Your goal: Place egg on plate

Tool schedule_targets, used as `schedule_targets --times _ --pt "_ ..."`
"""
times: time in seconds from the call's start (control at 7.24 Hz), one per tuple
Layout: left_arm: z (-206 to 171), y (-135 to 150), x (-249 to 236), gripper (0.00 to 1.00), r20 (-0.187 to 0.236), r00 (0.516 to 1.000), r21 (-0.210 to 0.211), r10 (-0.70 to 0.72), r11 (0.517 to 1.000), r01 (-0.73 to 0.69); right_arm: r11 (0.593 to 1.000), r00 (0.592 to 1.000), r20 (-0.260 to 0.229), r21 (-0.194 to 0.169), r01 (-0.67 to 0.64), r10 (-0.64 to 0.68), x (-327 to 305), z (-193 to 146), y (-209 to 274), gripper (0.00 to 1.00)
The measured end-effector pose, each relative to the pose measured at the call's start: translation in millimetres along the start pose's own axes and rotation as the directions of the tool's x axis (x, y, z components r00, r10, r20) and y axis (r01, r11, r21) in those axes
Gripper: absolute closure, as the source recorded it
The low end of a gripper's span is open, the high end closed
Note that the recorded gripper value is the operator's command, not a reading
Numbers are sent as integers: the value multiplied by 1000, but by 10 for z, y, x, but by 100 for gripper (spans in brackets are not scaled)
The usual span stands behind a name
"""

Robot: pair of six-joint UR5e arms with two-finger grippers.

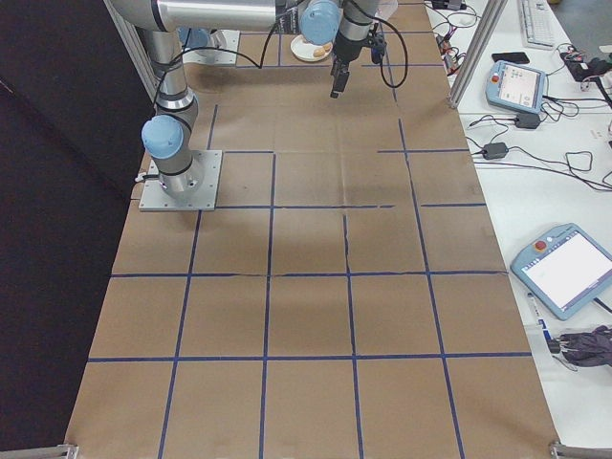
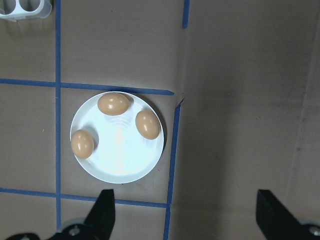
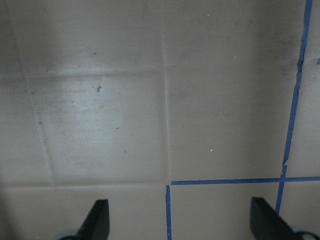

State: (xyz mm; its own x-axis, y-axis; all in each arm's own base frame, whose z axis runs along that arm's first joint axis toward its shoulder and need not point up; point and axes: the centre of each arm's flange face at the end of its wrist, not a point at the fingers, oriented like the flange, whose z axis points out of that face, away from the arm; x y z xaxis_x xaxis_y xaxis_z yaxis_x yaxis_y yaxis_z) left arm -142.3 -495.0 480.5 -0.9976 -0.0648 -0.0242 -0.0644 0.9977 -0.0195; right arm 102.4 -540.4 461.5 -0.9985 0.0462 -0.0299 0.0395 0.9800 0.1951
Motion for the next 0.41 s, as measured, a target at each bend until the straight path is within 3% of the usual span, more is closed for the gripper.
schedule_targets --times 0.41 --pt "-55 -8 -15 0 -1 1000 7 31 999 -31 1000 1000 0 1 0 0 0 -5 4 0"
